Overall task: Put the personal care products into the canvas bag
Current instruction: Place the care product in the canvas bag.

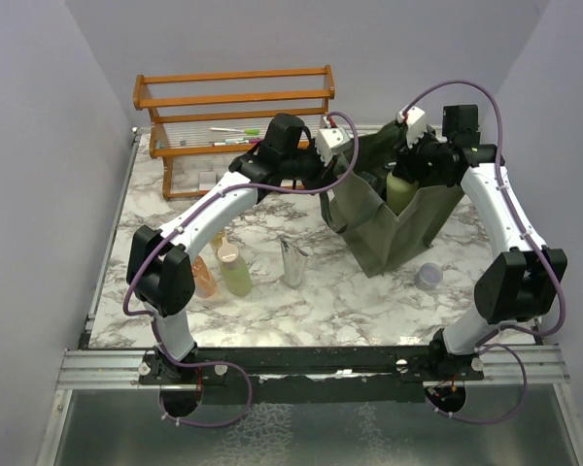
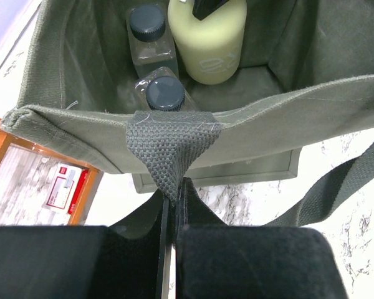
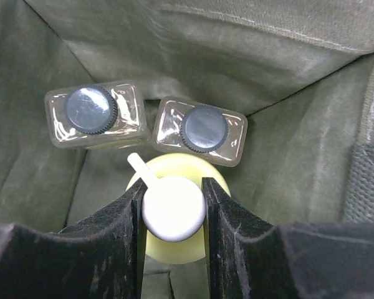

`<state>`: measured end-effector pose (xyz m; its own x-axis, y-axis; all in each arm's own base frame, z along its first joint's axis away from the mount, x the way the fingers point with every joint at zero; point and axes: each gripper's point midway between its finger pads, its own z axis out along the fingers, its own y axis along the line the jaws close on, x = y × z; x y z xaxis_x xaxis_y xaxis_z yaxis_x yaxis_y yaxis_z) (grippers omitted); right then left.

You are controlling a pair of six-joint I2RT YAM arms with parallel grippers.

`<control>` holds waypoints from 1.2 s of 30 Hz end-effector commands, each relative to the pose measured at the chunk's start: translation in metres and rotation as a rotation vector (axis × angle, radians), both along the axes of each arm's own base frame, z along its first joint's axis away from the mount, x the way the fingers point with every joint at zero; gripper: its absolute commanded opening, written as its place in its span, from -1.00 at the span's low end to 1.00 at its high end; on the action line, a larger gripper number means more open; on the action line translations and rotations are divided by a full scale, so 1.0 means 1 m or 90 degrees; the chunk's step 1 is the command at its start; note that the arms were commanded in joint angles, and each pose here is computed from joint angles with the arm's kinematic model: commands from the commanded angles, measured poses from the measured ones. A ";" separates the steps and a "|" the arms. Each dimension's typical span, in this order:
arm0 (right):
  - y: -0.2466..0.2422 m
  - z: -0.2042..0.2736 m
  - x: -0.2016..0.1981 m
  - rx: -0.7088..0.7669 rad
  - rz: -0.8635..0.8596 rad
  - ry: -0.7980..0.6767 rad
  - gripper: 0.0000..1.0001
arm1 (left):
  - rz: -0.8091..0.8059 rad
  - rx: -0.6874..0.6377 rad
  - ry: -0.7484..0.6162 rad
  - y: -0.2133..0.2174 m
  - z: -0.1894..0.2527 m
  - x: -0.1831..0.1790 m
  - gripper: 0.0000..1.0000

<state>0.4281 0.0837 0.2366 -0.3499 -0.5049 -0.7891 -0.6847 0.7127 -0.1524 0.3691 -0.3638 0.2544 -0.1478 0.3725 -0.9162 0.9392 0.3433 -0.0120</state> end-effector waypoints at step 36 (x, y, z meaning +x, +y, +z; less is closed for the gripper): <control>-0.011 -0.035 0.025 -0.079 0.130 -0.029 -0.78 | -0.019 0.023 -0.038 -0.002 0.007 -0.012 -1.00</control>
